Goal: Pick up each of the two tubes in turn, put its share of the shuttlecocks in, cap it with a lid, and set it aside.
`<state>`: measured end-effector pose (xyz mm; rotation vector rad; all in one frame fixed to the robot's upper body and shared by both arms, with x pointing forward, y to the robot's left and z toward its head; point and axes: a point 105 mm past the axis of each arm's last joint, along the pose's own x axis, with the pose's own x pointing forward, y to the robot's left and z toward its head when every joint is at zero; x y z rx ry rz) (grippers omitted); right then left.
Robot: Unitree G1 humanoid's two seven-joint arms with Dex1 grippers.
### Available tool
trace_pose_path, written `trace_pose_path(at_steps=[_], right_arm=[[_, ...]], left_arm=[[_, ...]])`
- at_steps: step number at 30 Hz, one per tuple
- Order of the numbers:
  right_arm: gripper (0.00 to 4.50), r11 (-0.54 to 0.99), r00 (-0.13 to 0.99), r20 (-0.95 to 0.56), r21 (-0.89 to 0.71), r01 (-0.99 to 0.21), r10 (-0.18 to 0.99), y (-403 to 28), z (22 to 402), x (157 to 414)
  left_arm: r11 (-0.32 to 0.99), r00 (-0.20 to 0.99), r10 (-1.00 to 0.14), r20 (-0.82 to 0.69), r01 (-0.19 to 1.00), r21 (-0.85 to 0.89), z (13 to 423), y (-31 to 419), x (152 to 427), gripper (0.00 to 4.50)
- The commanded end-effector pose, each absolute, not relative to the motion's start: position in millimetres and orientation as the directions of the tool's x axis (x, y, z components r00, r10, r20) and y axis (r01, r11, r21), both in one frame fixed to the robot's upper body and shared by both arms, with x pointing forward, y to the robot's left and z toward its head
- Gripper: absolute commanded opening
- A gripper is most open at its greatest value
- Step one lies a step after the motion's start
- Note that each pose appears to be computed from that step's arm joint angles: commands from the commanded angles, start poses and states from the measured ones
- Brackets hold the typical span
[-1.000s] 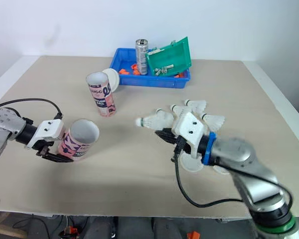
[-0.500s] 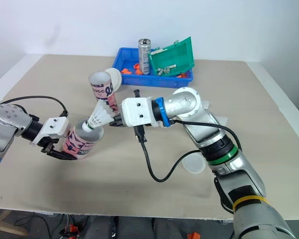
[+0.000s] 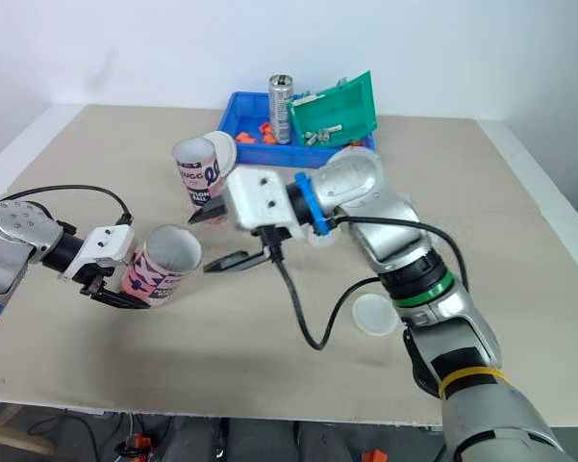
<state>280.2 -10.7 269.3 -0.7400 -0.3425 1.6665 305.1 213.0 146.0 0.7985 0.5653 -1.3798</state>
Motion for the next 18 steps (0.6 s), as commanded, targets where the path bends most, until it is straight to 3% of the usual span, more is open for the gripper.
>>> trace_pose_path(at_steps=[1,5,9,15,18], right_arm=[[3.18,0.031,0.123,-0.123,-0.571,-0.820,0.985,-42.8,278.7,294.9],[3.18,0.365,0.442,-0.063,-0.467,-0.805,0.895,-83.1,243.6,314.7],[3.18,0.637,0.708,-0.069,-0.383,-0.669,0.703,-120.7,205.0,320.5],[3.18,0.763,0.820,-0.123,-0.311,-0.567,0.559,-118.5,169.3,319.3],[3.18,0.776,0.827,-0.134,-0.293,-0.559,0.546,-108.4,159.1,324.9]], left_arm=[[0.004,0.126,-0.627,-0.769,0.987,0.158,142.9,213.3,300.9,3.07],[0.016,0.128,-0.625,-0.770,0.988,0.151,140.6,217.2,297.0,3.07],[0.022,0.129,-0.625,-0.770,0.989,0.147,138.8,218.8,295.8,3.07],[0.021,0.131,-0.626,-0.769,0.988,0.151,139.5,218.0,298.5,3.07],[0.018,0.133,-0.630,-0.765,0.987,0.157,141.0,215.6,299.9,3.07]])
